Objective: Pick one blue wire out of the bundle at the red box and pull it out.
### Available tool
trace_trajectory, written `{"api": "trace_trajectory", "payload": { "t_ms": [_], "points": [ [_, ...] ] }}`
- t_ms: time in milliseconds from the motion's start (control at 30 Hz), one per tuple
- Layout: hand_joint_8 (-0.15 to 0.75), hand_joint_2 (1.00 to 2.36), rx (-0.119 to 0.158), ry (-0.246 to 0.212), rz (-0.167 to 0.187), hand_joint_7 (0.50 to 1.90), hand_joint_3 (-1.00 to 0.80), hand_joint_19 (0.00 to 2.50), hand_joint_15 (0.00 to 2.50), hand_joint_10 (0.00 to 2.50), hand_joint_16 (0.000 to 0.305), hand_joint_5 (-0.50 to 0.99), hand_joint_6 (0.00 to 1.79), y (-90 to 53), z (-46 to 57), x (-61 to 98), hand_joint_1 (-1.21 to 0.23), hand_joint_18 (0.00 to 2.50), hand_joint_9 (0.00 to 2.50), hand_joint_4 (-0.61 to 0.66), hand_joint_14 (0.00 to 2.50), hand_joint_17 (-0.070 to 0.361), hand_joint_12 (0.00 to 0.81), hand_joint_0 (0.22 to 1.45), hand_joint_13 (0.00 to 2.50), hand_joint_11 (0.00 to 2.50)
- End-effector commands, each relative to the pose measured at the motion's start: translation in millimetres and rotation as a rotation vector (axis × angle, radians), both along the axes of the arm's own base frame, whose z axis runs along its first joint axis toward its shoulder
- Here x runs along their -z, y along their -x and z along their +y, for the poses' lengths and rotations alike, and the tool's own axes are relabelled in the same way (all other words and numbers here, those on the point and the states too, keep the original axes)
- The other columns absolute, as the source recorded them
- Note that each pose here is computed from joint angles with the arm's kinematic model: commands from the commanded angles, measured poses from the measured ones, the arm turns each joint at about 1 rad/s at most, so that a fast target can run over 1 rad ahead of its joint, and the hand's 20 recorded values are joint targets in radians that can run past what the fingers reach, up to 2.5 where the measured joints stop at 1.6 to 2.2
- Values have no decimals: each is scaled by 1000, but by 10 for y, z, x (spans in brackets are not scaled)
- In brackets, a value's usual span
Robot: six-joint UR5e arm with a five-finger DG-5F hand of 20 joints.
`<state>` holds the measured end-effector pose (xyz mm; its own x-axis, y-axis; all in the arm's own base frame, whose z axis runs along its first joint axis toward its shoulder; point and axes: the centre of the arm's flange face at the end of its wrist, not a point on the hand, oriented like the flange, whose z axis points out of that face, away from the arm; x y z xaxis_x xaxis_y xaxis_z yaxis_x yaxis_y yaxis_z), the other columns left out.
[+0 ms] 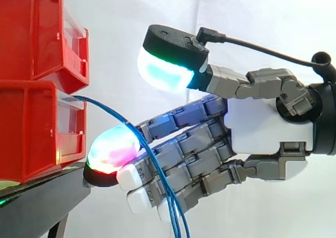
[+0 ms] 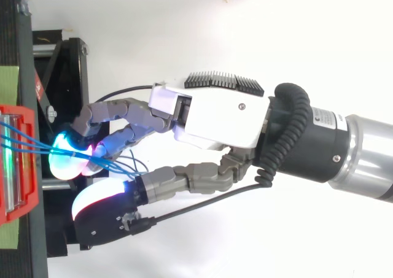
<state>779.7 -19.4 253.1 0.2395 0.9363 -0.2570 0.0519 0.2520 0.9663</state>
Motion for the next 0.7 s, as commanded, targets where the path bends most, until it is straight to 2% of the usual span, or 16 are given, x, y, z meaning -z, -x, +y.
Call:
{"api": "trace_trajectory", "payload": {
  "t_ms": [0,200,400,667],
  "points": [
    [343,1004,1,-1,-2,943,-445,517,403,6,47,-132,502,-4,-8,-8,-555,652,775,432,13,107,405,563,786,349],
    [340,1005,4,-2,-1,951,-443,518,398,6,47,-130,502,0,-22,-1,-569,663,775,427,11,106,404,567,790,350],
    [340,1004,9,-5,-2,948,-444,514,406,6,47,-130,502,2,-100,-1,-572,664,773,431,11,106,403,568,789,348],
    [338,1007,13,-3,1,977,-411,518,404,6,47,-131,502,7,-137,23,-598,666,771,419,11,105,401,585,791,352]
  ]
}}
